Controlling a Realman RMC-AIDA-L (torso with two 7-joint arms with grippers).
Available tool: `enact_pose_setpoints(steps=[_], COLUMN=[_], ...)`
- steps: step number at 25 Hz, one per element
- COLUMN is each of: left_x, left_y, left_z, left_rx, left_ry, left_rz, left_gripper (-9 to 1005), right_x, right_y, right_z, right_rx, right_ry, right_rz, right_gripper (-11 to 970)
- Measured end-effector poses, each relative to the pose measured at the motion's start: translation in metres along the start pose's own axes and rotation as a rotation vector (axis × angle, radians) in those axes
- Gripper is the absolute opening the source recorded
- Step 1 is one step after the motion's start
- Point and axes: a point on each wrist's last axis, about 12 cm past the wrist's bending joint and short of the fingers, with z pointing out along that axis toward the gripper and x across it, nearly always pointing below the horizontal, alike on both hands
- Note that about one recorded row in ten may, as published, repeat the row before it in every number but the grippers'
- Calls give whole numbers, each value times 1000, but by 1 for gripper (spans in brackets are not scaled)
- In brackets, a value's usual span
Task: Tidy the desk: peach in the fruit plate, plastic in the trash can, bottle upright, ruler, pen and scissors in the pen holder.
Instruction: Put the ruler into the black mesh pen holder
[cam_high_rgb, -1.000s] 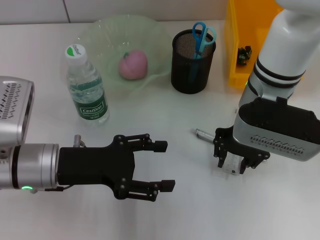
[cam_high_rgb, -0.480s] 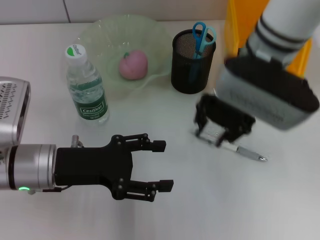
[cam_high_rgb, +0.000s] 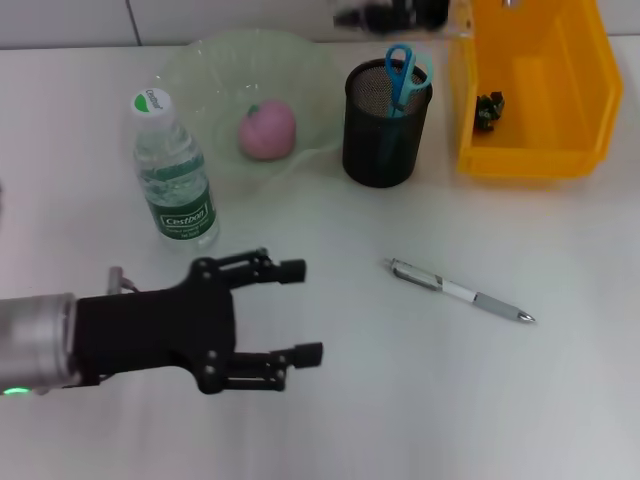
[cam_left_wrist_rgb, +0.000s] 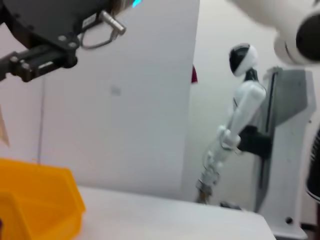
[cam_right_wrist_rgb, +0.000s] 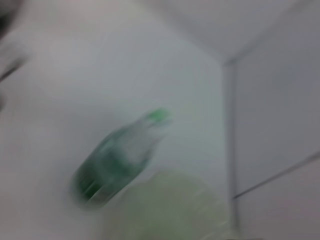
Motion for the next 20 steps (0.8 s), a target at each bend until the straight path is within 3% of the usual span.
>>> enact_pose_setpoints(steps=[1,2,3,4,5,7,13,16,20], left_x=[0,-2,-2,-3,-3,-4,-4,-4,-3], left_y=[0,-6,-6,-9,-9,-10,-11,-11,-11], left_z=[0,-16,-16,-22,-22,-25,-28,-29,-30], left_rx=[0,-38,-38,-34,-34,-27,-18,-18,-20], left_ry=[0,-72,-72,-89,-89,-89,-84,-82,-86], left_rz=[0,44,44,51,51,53,53,49,32], left_gripper=[839,839,839,839,839,839,839,839,839], right_x=[0,9,9,16,16,25,45,66,83], right_y=[0,1,1,7,7,20,46,62,70], right_z=[0,-2,-2,-3,-3,-6,1,14,22], right_rx=[0,97,97,164,164,223,310,364,402], right_ry=[0,-79,-79,-180,-180,-315,-417,-464,-515], right_rz=[0,139,139,266,266,403,496,560,581], right_gripper=[399,401,403,405,407,411,423,429,437])
